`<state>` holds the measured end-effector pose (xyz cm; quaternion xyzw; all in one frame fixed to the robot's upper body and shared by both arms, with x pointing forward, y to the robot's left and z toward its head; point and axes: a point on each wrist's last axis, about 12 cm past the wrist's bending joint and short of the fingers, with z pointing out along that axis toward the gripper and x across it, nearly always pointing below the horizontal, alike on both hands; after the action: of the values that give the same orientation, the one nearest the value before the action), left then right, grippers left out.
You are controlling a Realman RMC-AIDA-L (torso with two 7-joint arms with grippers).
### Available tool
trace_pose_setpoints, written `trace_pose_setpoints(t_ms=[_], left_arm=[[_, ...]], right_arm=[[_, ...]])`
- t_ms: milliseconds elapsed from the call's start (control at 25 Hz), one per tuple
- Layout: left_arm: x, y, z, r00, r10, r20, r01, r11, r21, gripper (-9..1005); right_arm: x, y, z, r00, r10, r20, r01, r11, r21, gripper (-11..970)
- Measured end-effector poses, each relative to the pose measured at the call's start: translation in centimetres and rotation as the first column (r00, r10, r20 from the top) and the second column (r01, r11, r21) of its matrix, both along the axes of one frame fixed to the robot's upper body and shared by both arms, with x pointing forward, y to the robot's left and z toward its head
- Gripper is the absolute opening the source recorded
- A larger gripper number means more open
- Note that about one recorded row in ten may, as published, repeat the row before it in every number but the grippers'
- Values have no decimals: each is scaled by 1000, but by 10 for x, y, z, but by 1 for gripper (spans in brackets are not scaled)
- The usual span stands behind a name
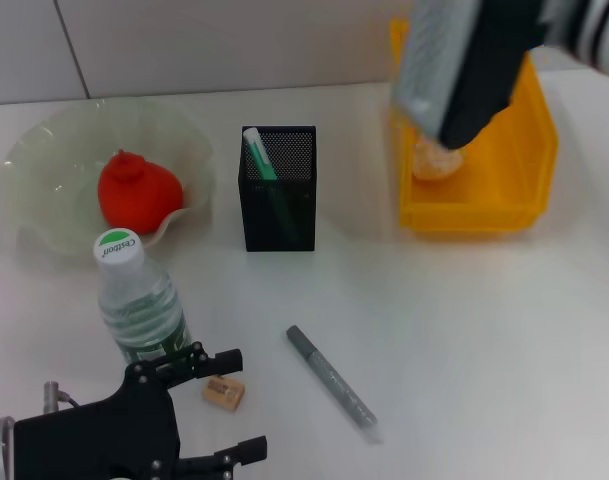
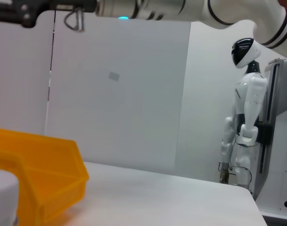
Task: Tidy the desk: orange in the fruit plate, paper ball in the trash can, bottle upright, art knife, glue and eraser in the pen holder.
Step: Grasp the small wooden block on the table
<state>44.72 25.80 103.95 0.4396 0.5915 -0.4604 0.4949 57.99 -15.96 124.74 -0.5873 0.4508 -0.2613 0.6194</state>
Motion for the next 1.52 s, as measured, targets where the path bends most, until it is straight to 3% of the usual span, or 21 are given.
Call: trace_pose_setpoints(t_ms=[240, 360, 480, 520, 560, 640, 720, 760, 800, 880, 960, 1080, 1120, 1160, 1200, 1320, 1360, 1400, 1440, 1520], left_arm=[[5, 0, 6, 999, -13, 32, 14, 1000, -3, 841], [6, 3, 14, 998, -18, 63, 21, 999, -33, 841], [6, 4, 17, 997, -26, 74, 29, 998, -48, 841], [6, 5, 19, 997, -25, 76, 29, 998, -52, 842], [6, 5, 19, 997, -24, 76, 29, 998, -54, 842], [10, 5, 21, 998, -22, 67, 25, 998, -49, 842], [16, 5, 25, 999, -18, 41, 19, 999, -36, 842], [22, 5, 27, 1000, -15, 13, 16, 1000, -22, 842], [27, 4, 30, 1000, -13, -11, 13, 1000, -5, 842], [33, 2, 34, 999, -13, -39, 13, 1000, 18, 842], [45, -4, 41, 996, -31, -78, 38, 994, 98, 842], [45, -4, 41, 996, -31, -78, 38, 994, 98, 841], [59, -19, 57, 993, -72, -93, 93, 964, 248, 841], [59, -19, 57, 993, -72, -93, 93, 964, 248, 841], [65, -25, 66, 993, -82, -89, 107, 936, 335, 841], [68, -33, 74, 991, -102, -85, 128, 903, 409, 841], [74, -41, 87, 990, -119, -73, 140, 863, 485, 841], [74, -41, 87, 990, -119, -73, 140, 863, 485, 841], [77, -46, 94, 989, -129, -66, 144, 839, 525, 841], [77, -46, 94, 989, -129, -66, 144, 839, 525, 841]], right_arm=[[-14, -22, -8, 991, 2, -130, 29, 970, 239, 479], [-27, -47, -1, 976, 42, -212, 68, 874, 481, 479], [-38, -91, 0, 943, 165, -289, 97, 694, 714, 478], [-43, -112, -2, 926, 254, -280, 78, 596, 799, 493], [-49, -125, -3, 913, 326, -245, 43, 520, 853, 509], [-62, -158, -12, 863, 491, -118, -54, 321, 945, 539], [-77, -188, -23, 824, 566, 35, -139, 141, 980, 570], [-84, -197, -26, 808, 583, 92, -177, 91, 980, 585], [-90, -204, -30, 797, 592, 120, -200, 71, 977, 600], [-99, -209, -40, 779, 614, 130, -228, 84, 970, 631], [-100, -204, -53, 773, 633, 39, -183, 164, 969, 675], [-99, -193, -77, 737, 660, -149, -80, 304, 949, 763], [-98, -190, -84, 717, 666, -206, -47, 341, 939, 792], [-98, -188, -91, 699, 669, -253, -20, 371, 928, 792], [-98, -187, -99, 677, 669, -306, 11, 407, 913, 791], [-102, -186, -118, 631, 659, -409, 62, 483, 874, 790], [-105, -186, -125, 605, 659, -447, 80, 508, 857, 789], [-107, -186, -130, 575, 659, -484, 97, 533, 840, 789], [-109, -186, -134, 545, 660, -517, 110, 555, 825, 788], [-112, -186, -143, 475, 658, -584, 135, 602, 787, 788]])
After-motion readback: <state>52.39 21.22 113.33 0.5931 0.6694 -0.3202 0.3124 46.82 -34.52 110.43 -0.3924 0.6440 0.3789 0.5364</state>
